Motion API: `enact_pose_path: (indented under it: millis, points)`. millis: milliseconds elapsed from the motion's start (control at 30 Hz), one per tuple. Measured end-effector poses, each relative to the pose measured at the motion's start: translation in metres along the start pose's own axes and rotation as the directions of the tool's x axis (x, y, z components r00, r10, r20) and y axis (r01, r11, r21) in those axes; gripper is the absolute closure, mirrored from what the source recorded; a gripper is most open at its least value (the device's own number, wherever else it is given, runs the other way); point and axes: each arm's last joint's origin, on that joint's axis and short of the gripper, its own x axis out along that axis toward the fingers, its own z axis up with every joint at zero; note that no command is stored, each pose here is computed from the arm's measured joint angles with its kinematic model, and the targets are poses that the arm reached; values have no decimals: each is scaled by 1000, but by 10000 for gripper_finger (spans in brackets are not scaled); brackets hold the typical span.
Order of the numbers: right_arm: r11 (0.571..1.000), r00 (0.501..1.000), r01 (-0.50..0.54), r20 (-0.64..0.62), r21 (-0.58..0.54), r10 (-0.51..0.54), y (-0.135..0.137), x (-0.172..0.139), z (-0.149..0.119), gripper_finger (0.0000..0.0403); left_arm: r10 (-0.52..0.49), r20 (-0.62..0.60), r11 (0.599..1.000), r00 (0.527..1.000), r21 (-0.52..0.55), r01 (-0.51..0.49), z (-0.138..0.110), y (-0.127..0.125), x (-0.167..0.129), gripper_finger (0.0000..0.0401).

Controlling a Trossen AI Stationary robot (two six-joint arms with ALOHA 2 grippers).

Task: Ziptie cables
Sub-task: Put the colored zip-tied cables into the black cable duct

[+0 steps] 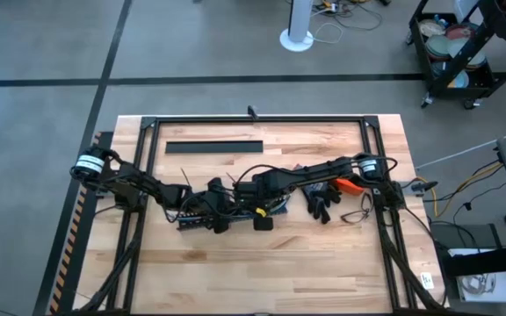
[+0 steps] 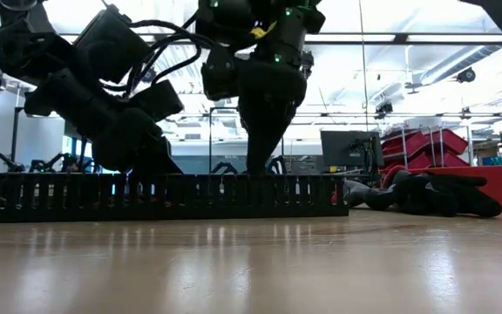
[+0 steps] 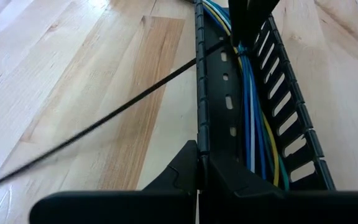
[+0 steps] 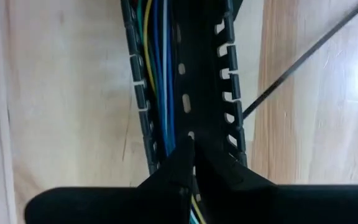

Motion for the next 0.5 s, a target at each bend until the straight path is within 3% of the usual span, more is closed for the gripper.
enact_pose_path:
  millis: [500]
  points:
    - [1000, 999, 7, 50, -2, -7, 2, -30, 7, 403, -1, 2, 1000, 1000, 0, 1, 0, 0, 0, 401]
